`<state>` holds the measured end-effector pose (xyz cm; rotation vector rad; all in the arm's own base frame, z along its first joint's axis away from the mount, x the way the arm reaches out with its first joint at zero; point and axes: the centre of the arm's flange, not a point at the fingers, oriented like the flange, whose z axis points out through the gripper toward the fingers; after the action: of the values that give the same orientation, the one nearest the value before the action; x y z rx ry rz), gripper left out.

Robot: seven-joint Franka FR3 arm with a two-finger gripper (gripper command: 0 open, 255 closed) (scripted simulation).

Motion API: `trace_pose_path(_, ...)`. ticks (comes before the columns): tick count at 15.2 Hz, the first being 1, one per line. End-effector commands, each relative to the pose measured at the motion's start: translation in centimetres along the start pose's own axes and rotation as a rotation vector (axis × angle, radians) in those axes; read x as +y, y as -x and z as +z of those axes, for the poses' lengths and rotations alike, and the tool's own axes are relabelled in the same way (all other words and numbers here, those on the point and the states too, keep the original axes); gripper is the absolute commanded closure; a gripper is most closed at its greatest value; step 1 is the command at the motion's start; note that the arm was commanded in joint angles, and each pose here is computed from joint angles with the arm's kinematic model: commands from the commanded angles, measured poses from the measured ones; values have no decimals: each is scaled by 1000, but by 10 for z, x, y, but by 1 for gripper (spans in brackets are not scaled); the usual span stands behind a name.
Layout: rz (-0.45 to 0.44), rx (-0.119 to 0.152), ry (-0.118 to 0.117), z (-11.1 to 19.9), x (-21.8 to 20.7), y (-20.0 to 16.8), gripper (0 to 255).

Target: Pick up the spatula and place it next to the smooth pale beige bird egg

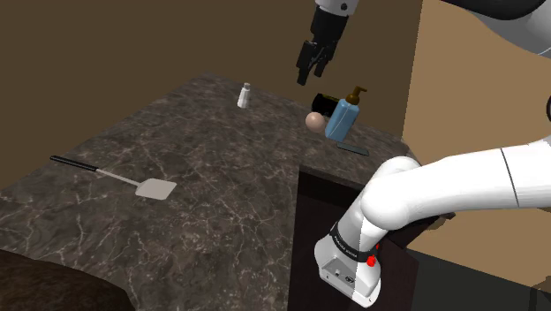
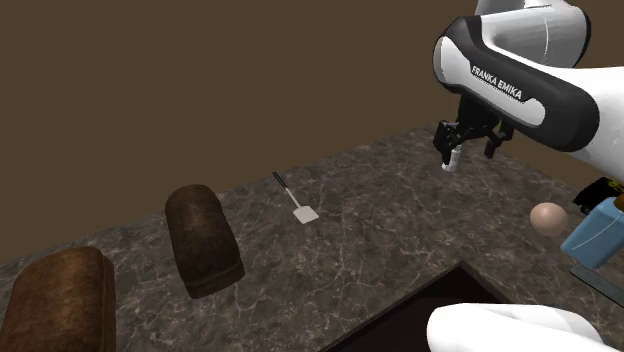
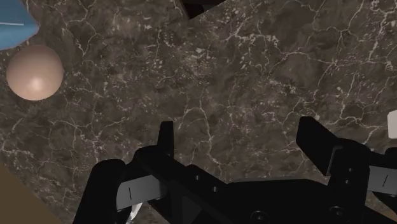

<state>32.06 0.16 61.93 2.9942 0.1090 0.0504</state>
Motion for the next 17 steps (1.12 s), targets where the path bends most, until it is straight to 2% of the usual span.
trace_pose_path(1, 0, 0, 0, 0, 0, 0, 0)
trace_pose_path(17, -175, 28, -66, 85, -148, -107, 0)
